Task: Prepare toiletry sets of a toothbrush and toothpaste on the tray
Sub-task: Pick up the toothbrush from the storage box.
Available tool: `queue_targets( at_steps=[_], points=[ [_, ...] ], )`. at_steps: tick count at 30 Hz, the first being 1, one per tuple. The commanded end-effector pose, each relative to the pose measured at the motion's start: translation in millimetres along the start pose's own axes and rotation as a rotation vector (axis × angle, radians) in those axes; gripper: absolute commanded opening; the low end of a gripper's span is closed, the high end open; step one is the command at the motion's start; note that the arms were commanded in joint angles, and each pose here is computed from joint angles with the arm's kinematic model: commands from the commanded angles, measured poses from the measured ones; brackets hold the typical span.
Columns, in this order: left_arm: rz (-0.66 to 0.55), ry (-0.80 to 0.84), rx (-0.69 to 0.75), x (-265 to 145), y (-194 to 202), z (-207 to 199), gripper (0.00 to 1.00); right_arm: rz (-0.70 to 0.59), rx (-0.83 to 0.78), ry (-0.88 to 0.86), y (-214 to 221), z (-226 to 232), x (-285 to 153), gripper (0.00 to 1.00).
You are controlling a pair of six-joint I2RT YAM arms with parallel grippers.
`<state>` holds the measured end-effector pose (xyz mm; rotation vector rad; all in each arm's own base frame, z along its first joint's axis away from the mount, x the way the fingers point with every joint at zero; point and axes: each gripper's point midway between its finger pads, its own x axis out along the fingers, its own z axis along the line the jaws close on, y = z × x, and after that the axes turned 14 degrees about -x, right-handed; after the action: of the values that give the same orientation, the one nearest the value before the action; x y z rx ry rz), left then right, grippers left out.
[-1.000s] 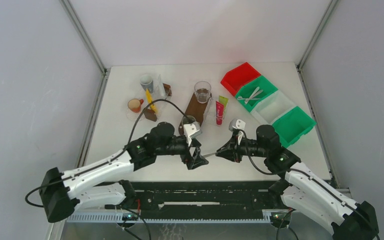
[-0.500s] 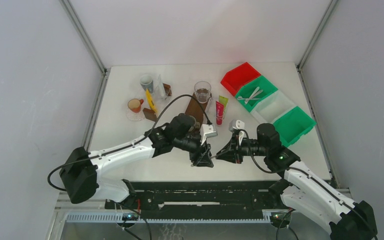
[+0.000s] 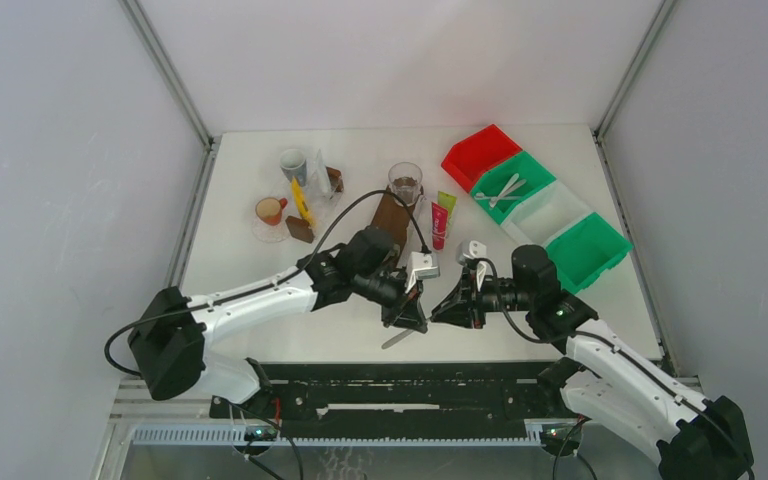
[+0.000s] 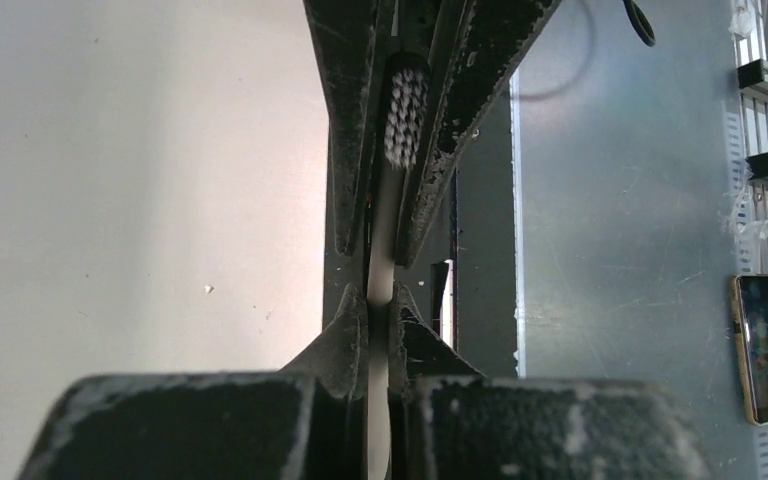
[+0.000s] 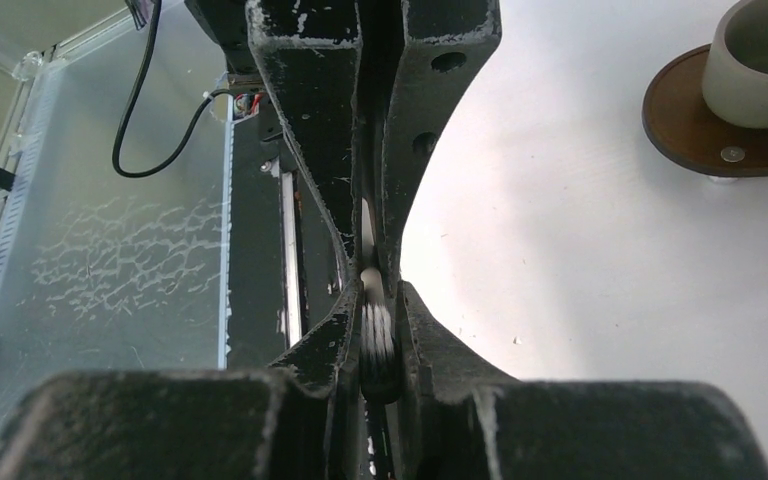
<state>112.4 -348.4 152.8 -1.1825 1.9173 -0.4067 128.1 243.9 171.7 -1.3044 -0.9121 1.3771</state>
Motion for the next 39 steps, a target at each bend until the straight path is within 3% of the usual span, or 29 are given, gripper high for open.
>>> queue_targets(
  at_steps=[1, 5, 7, 12, 17, 23, 30, 39],
  points=[
    [-0.076, 0.017, 0.042, -7.2, -26.2, -11.7, 0.0, -0.069, -0.081, 0.011, -31.1, -3.5, -2.3, 0.11],
    [-0.162, -0.017, 0.037, -13.9, -30.4, -9.3, 0.0, -0.088, -0.069, 0.059, -36.9, -7.7, -5.9, 0.39],
    [-0.23, -0.032, 0.011, -19.8, -34.4, -8.1, 0.0, -0.123, -0.07, 0.099, -43.9, -9.5, -10.5, 0.6],
    [-0.493, -0.08, -0.094, -46.0, -53.2, -1.4, 0.0, -0.237, -0.076, 0.143, -61.2, -5.4, -19.6, 0.75],
    [-0.837, -0.053, -0.142, -90.6, -80.7, -15.1, 0.0, -0.333, -0.048, 0.148, -68.0, -3.5, -17.7, 0.79],
    [-1.096, -0.021, -0.252, -133.5, -94.4, -22.5, 0.0, -0.411, -0.01, 0.171, -71.3, -3.1, 2.0, 0.79],
    [-1.206, -0.009, -0.368, -150.9, -101.2, -20.7, 0.0, -0.444, 0.036, 0.14, -83.4, 8.9, 33.1, 0.75],
    [-1.193, -0.024, -0.388, -141.8, -101.2, -19.4, 0.0, -0.446, 0.104, 0.166, -93.6, 3.8, 49.3, 0.68]
  ],
)
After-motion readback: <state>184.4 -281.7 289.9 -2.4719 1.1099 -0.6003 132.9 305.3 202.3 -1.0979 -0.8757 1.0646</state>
